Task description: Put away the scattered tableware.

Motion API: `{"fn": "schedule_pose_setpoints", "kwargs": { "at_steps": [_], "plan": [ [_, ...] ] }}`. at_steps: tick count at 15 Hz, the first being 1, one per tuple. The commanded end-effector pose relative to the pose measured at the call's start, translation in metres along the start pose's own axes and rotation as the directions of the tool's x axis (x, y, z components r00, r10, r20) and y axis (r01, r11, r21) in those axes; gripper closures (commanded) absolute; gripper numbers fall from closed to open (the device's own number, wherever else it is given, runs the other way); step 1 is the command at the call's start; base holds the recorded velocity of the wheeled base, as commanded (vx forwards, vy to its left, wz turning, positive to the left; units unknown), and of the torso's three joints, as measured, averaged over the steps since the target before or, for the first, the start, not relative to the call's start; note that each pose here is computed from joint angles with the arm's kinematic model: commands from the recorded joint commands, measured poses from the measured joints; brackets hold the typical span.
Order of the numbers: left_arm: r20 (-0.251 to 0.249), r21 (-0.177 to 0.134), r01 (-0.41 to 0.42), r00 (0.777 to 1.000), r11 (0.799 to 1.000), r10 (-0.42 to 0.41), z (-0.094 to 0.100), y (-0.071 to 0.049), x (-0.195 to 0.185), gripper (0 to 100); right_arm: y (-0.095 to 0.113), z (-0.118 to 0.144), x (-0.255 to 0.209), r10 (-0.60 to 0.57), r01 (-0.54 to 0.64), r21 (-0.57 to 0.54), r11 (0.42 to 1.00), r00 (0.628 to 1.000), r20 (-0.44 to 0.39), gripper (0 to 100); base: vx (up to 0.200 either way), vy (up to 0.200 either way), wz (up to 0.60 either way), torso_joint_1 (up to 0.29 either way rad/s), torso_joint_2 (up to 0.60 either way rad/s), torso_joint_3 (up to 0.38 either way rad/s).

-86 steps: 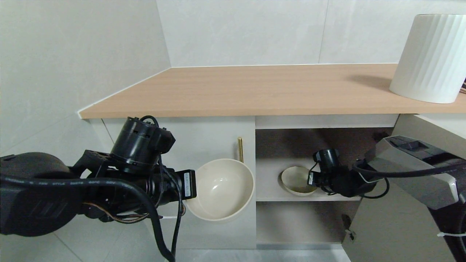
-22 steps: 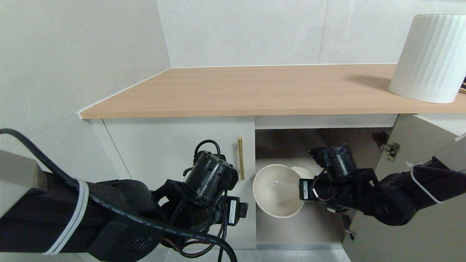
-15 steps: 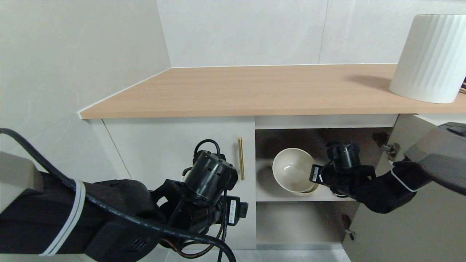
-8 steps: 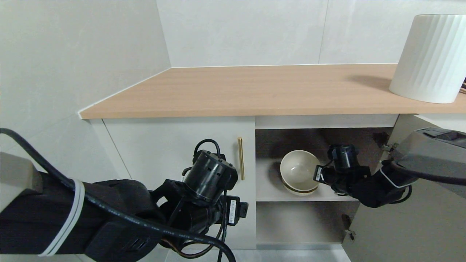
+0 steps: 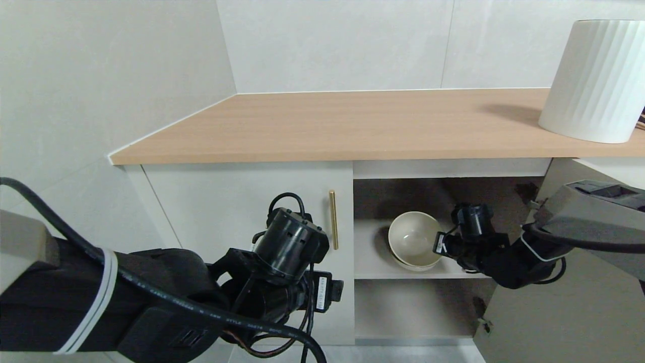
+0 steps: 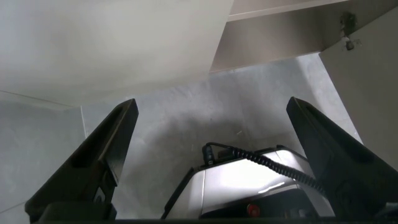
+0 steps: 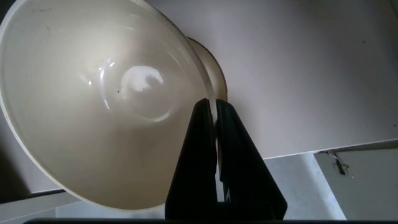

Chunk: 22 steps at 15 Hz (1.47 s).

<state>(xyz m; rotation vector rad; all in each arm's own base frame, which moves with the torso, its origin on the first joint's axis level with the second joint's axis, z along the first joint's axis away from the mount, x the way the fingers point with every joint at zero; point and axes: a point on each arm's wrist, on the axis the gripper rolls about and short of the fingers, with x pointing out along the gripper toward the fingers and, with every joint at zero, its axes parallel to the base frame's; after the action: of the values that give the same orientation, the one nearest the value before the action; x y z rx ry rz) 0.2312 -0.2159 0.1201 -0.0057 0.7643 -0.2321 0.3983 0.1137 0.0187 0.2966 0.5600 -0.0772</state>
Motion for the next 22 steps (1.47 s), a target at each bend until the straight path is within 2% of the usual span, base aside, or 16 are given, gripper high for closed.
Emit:
{"fn": "schedule_pose_setpoints", "kwargs": {
  "at_steps": [1,6,7,14,15,17,19,22],
  "plan": [
    [-0.001,-0.001,-0.001,1.000,1.000,0.001,0.000,0.000,0.000,0,0.000,0.000,0.000,0.001,-0.001,-0.001,1.000,1.000,0.000,100,0.000,0.000,0.00,0.000,0.00,0.000],
    [-0.001,0.000,0.000,1.000,1.000,0.000,0.000,0.000,0.000,0,0.000,-0.003,0.004,-0.002,0.002,-0.002,1.000,1.000,-0.006,100,0.000,0.000,0.00,0.000,0.00,0.000],
    [-0.001,0.000,0.000,1.000,1.000,0.000,0.000,0.000,0.000,0,0.000,-0.003,0.004,-0.002,0.002,-0.002,1.000,1.000,-0.006,0,0.000,0.000,0.00,0.000,0.00,0.000],
    [0.001,-0.004,-0.002,1.000,1.000,0.002,0.000,0.000,0.001,0,0.002,0.000,-0.002,0.007,-0.007,-0.003,1.000,1.000,-0.003,0,0.000,0.000,0.00,0.000,0.00,0.000],
    [0.004,-0.013,-0.002,1.000,1.000,0.003,0.001,0.001,0.000,0,0.003,0.003,-0.007,0.012,-0.012,-0.003,1.000,1.000,0.000,0,0.000,0.000,0.00,0.000,0.00,0.000],
    [0.036,-0.058,0.005,0.999,0.998,-0.002,0.010,0.007,-0.009,0,0.006,0.013,-0.029,0.042,-0.042,-0.007,0.999,0.999,0.011,0,0.000,0.000,0.00,0.000,0.00,0.000],
    [0.085,-0.088,0.020,0.996,0.996,-0.012,0.019,0.018,-0.029,0,0.011,0.023,-0.068,0.106,-0.107,-0.034,0.994,0.994,-0.024,0,0.000,0.000,0.00,0.000,0.00,0.000],
    [0.150,-0.132,0.034,0.989,0.991,-0.014,0.021,0.044,-0.065,0,0.015,0.038,-0.140,0.217,-0.228,-0.110,0.967,0.971,-0.101,0,0.000,0.000,0.00,0.000,0.00,0.000]
  ]
}}
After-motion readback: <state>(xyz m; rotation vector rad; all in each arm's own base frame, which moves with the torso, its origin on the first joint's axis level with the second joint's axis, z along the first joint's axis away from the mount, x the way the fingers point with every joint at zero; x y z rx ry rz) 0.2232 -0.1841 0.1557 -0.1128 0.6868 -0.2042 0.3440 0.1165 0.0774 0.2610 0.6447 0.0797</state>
